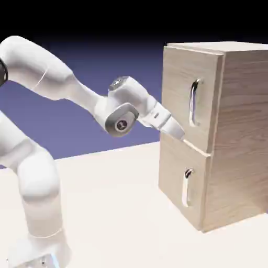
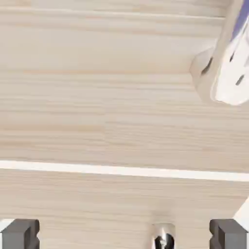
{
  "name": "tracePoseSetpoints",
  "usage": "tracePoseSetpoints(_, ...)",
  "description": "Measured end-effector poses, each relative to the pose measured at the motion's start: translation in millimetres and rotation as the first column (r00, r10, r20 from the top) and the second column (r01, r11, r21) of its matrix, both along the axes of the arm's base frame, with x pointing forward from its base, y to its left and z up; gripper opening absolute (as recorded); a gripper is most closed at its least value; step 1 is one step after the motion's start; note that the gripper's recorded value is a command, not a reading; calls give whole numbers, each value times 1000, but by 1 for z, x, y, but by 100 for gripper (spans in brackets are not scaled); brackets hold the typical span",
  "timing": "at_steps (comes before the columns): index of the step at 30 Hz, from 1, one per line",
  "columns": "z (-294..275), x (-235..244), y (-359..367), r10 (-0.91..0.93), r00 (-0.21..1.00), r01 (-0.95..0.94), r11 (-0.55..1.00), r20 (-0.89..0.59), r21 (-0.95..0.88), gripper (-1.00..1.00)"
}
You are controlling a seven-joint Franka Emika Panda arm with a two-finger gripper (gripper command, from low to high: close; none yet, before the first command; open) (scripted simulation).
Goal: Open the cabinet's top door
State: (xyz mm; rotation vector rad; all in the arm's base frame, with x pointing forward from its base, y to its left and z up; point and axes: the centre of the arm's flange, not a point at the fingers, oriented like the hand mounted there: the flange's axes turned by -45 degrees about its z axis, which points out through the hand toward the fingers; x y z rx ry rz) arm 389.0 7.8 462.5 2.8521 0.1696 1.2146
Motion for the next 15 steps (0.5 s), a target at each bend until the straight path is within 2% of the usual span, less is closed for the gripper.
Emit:
tracePoseSetpoints(7,22,-4,16,241,970,-227,937,18,-266,0)
tracePoseSetpoints(15,40,-13,28,468,883,-406,726,-33,-555,0)
